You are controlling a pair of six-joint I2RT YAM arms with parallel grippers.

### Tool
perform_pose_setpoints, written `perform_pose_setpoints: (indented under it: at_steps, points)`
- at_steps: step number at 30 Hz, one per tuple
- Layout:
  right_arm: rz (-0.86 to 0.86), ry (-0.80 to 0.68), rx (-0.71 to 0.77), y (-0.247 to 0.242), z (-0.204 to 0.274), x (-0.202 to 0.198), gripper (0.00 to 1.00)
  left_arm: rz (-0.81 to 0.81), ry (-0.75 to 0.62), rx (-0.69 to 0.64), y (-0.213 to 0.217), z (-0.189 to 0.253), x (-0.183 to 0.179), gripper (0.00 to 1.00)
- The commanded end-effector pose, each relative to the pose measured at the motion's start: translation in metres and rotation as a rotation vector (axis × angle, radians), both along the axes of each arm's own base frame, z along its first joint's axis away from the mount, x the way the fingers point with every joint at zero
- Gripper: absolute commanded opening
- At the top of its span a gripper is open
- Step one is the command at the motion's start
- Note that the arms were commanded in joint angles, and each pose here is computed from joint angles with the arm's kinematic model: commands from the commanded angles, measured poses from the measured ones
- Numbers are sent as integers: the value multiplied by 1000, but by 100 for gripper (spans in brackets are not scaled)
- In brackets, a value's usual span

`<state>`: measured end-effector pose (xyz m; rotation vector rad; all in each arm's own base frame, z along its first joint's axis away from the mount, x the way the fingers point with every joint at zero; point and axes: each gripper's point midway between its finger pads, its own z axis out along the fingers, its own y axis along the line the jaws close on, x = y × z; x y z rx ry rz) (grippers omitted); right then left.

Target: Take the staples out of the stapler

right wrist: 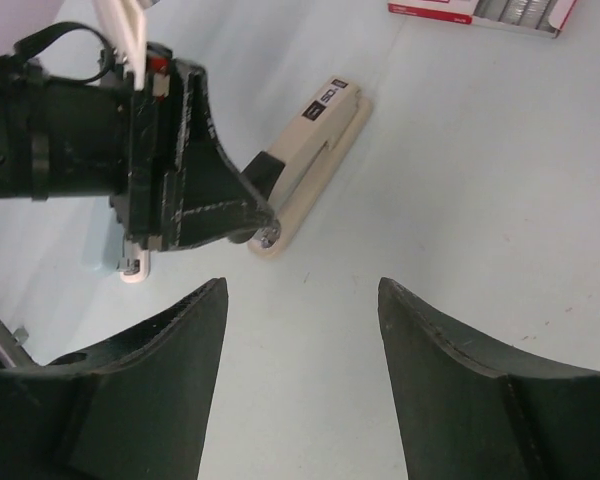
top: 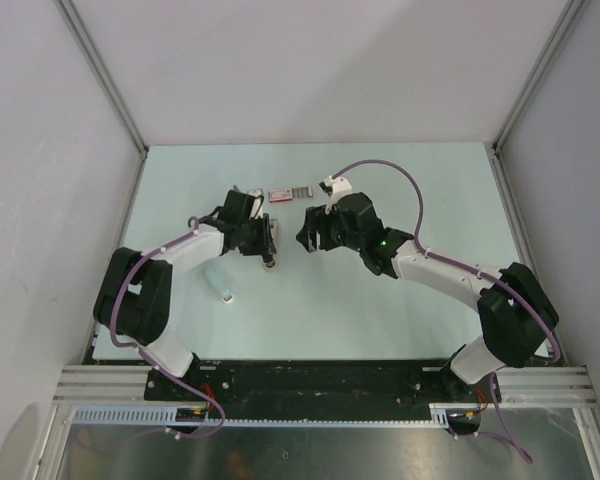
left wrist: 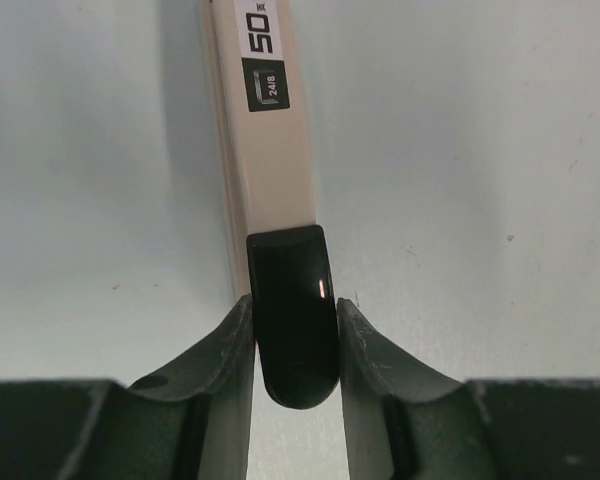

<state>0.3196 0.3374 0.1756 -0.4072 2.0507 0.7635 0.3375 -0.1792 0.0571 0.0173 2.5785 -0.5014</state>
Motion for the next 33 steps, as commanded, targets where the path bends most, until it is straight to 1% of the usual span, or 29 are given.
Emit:
perform_pose_setpoints:
  at_steps: [1,6,11,13,15,16,17,19,22,24,26,28,30,33]
  points:
    - [-15,26,12,1,-9,7,66,-25,-14,-57,-13,11,-10,34]
    - [-48,70,3,0,-25,11,66,-73,-20,-78,-23,15,-18,52]
    - [-67,88,13,2,-30,12,67,-131,-22,-140,-41,27,-22,64]
    - [-75,98,12,3,-32,13,69,-144,-44,-160,-44,39,-20,73]
    - [-84,108,3,3,-34,13,71,-142,-84,-170,-42,54,-13,88]
    - [-97,107,-4,3,-35,14,72,-133,-106,-174,-38,63,-9,94]
    - [-108,108,-10,3,-35,14,72,-120,-126,-178,-31,71,-3,97]
    - [-121,105,-18,5,-35,14,72,-80,-155,-196,-13,87,10,99]
    - [-130,94,-28,11,-32,12,72,-10,-165,-220,22,101,25,99]
    - [-127,85,-33,18,-30,10,72,23,-162,-226,45,105,29,100]
    - [-121,85,-53,29,-31,9,71,39,-169,-200,63,105,29,99]
    - [-115,81,-82,45,-31,10,70,59,-200,-132,81,106,27,99]
    - [-119,78,-120,61,-35,12,69,71,-256,-37,98,110,25,100]
    - [-134,99,-195,81,-54,18,68,115,-331,111,126,118,21,99]
